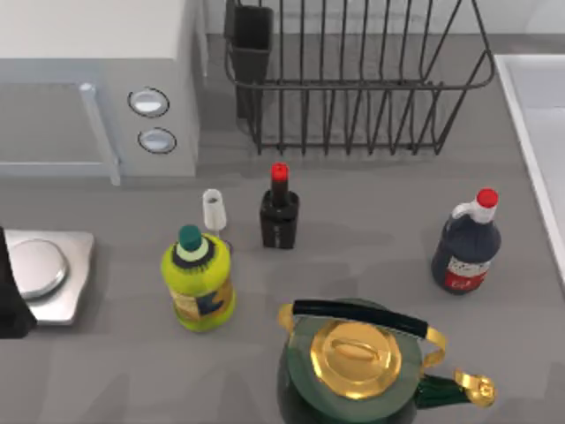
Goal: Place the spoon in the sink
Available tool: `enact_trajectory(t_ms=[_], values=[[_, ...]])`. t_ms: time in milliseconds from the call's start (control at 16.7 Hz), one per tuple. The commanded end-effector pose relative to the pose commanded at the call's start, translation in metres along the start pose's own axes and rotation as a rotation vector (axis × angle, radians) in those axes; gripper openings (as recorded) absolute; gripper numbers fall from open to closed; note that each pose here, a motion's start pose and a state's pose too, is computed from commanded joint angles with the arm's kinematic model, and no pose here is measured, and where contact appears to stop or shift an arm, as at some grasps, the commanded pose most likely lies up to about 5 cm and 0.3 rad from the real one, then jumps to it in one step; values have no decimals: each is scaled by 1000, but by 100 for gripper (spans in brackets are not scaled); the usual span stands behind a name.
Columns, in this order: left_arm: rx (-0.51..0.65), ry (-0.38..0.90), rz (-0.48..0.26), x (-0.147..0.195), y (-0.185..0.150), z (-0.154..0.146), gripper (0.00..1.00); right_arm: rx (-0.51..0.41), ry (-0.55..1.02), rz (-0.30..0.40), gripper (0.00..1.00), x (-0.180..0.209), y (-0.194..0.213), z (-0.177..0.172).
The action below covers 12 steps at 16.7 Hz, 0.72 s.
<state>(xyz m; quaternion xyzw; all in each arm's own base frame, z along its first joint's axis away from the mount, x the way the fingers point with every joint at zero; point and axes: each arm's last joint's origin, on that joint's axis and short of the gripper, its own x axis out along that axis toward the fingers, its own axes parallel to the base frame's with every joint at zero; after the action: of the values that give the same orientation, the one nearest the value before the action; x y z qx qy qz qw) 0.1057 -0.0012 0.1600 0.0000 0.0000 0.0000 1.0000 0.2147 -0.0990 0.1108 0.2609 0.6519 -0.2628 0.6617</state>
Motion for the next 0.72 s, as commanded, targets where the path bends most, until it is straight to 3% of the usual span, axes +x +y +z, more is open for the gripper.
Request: enact_trajectory(t_ms=[420,720], values=[[0,0,0,0,0,0,100,0,8,-3,100,18,-1,-4],[0,0,0,0,0,0,100,0,8,-3,62,18,-1,-4]])
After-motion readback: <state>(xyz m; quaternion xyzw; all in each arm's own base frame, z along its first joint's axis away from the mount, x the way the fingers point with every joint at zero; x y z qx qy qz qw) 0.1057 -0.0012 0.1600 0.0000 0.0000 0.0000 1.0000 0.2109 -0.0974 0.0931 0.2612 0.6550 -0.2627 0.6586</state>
